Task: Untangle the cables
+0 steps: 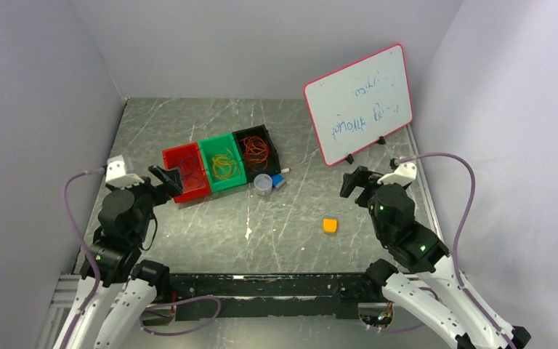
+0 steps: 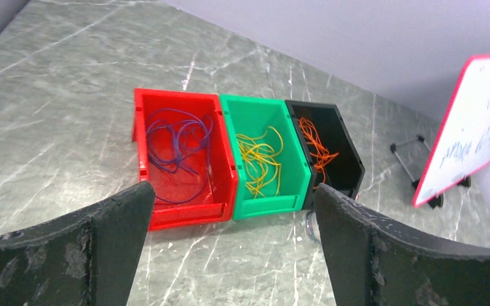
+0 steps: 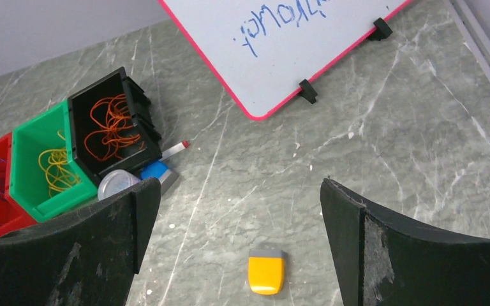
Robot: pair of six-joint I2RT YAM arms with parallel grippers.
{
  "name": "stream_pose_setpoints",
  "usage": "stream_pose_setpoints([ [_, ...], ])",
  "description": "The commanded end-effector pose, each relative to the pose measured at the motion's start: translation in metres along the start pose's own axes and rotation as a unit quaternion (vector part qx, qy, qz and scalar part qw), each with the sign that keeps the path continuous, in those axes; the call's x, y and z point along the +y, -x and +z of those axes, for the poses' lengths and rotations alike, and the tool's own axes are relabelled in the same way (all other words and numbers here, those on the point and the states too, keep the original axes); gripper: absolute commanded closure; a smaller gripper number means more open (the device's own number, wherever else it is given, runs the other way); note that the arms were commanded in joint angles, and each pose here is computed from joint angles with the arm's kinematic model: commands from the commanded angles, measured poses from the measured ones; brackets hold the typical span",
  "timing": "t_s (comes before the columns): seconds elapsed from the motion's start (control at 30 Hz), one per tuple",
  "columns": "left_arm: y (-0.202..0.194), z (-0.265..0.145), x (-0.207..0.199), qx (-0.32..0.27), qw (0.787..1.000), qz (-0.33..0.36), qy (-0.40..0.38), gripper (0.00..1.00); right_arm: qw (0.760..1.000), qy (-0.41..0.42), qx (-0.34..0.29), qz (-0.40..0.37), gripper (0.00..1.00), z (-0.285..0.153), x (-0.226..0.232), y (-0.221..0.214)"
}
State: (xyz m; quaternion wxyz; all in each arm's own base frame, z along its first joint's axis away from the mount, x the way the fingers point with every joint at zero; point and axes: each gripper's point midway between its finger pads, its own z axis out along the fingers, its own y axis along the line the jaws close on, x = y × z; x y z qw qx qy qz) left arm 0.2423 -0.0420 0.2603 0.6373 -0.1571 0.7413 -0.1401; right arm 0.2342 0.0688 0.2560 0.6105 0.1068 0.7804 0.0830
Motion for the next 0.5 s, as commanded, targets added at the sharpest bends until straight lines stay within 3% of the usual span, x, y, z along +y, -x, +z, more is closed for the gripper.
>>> stream_pose_setpoints([
  [0.0, 0.008, -0.017, 0.03, -0.037, 0.996, -0.041, 0.07, 0.0, 0.999, -0.026, -0.014, 0.024, 0.0, -0.007, -0.019, -0.003],
  [0.47, 0.01, -0.033, 0.047, -0.054, 0.992, -0.057, 0.098, 0.01, 0.999, -0.004, -0.037, 0.028, 0.0, -0.013, -0.023, -0.006],
])
